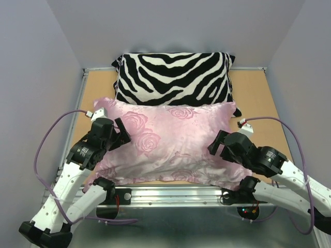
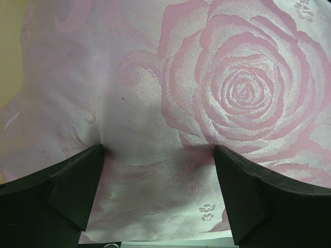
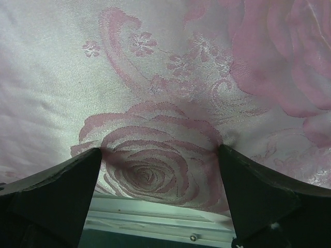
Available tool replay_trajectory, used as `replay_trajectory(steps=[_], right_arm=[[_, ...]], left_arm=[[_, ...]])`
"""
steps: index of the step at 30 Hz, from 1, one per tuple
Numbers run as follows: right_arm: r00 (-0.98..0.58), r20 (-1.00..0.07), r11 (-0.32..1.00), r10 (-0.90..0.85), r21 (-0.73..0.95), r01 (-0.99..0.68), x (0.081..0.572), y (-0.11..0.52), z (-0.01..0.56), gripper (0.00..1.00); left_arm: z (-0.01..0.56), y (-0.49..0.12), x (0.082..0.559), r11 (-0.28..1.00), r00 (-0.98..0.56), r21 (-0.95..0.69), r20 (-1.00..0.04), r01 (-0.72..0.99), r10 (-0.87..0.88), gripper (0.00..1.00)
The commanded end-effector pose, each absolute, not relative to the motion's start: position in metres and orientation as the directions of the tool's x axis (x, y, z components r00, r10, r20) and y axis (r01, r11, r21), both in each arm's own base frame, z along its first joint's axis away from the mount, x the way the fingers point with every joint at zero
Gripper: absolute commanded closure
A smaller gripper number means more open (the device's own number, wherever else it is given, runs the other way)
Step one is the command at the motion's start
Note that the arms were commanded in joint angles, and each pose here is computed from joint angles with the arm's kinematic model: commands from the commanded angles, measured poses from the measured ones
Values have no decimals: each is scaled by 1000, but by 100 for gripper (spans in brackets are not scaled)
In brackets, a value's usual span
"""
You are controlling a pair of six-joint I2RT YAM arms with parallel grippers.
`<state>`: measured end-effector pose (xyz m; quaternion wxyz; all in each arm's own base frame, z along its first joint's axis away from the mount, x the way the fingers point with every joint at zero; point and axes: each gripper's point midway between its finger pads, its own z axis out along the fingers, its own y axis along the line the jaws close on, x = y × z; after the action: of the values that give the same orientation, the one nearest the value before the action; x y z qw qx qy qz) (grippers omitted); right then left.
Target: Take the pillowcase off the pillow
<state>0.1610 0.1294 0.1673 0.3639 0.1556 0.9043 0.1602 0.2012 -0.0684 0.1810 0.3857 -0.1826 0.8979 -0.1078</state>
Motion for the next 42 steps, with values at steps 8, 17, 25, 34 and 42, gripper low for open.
replay_trajectory(steps=[8,17,25,34,42], right_arm=[[-719,-575,892,391,430,141,168,155,145,10],[-578,-733,888,358,459,-31,205,174,245,99],[-494,-812,837,310,479,-263,207,195,344,99],[-410,-852,811,325,475,-343,220,211,416,97],[-412,-883,947,225,298,-121,299,234,364,98]], left_arm=[[155,-82,200,924,-702,-309,-606,-226,-374,1],[216,-105,235,940,-622,-340,-734,-12,-273,96],[301,-74,236,988,-497,-148,-861,42,-108,100],[384,-91,289,993,-414,-47,-910,106,0,88],[344,-155,356,967,-554,-50,-826,249,99,84]])
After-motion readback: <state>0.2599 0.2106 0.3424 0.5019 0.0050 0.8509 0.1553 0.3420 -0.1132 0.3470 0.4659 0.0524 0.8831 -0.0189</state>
